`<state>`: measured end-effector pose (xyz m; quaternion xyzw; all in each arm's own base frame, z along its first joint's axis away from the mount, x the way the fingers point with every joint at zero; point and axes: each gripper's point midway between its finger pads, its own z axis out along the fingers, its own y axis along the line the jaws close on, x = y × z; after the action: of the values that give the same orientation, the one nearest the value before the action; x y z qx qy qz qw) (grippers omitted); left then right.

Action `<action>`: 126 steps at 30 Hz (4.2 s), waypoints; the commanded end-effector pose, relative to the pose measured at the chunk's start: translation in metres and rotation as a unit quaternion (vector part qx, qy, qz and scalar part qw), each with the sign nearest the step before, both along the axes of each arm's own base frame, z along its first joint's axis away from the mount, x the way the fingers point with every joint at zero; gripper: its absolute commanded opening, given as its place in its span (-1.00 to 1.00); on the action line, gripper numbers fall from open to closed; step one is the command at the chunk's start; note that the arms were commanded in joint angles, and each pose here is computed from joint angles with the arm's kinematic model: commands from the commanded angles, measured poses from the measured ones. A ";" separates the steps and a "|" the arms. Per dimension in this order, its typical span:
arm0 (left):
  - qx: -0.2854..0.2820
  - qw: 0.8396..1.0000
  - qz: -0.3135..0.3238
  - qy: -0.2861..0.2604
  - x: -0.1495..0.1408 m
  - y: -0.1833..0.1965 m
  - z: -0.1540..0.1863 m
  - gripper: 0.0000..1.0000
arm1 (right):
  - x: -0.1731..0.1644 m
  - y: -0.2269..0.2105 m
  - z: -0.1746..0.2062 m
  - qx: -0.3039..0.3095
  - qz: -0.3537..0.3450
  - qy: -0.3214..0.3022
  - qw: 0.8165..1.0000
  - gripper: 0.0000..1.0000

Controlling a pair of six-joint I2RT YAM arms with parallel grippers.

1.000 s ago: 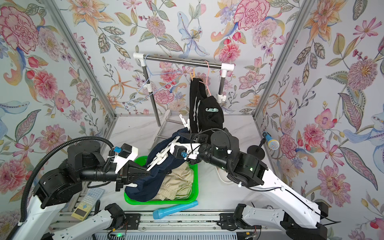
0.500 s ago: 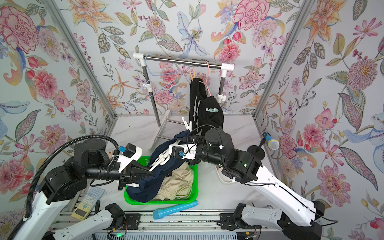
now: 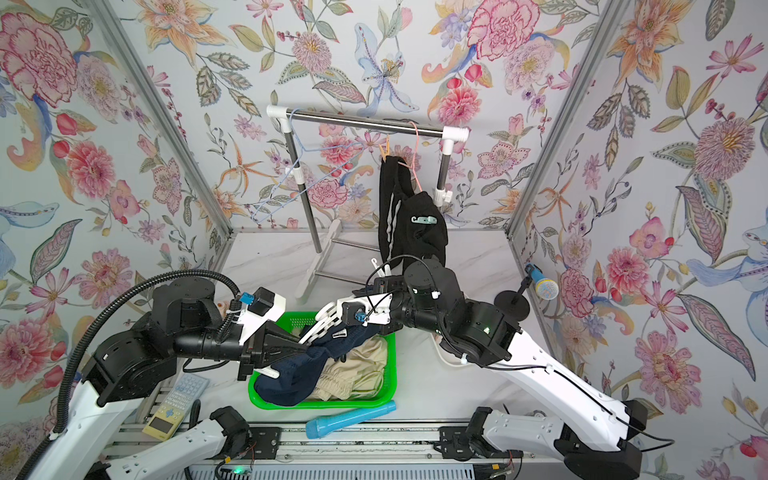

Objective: Remove the clothespins securing shorts to the hanger
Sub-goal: Adjust the shorts in the basket.

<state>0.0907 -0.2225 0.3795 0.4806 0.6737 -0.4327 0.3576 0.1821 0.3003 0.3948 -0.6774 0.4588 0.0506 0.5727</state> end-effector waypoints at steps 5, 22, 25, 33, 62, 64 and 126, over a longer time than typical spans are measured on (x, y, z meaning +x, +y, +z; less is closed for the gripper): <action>-0.032 0.998 -0.021 -0.040 0.011 -0.016 0.014 -0.80 | -0.002 0.004 0.005 0.020 -0.019 -0.017 0.999 -1.00; 0.077 0.985 0.131 -0.079 0.076 0.000 -0.009 -0.17 | 0.017 0.008 -0.007 -0.009 -0.082 -0.052 0.995 -1.00; 0.094 0.979 0.154 -0.092 0.086 0.006 -0.010 -0.60 | 0.020 0.009 -0.007 -0.016 -0.094 -0.061 0.994 -1.00; 0.114 0.973 0.171 -0.106 0.102 0.004 -0.022 -0.95 | 0.026 0.016 -0.007 -0.016 -0.118 -0.073 0.990 -1.00; -0.002 0.851 0.334 -0.406 0.079 0.097 0.170 -1.00 | 0.017 -0.158 0.130 0.475 -0.372 0.140 0.785 0.98; -0.006 0.849 0.330 -0.412 0.077 0.097 0.173 -1.00 | 0.016 -0.181 0.119 0.491 -0.404 0.145 0.758 0.98; 0.052 0.906 0.142 -0.395 0.066 0.015 0.087 -1.00 | 0.065 -0.202 -0.002 0.407 -0.513 0.279 0.702 0.95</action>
<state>0.1512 -0.2079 0.4539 0.5449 0.5734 -0.1314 0.5975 0.2519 0.0898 0.4090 0.0211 0.7889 0.0714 0.6101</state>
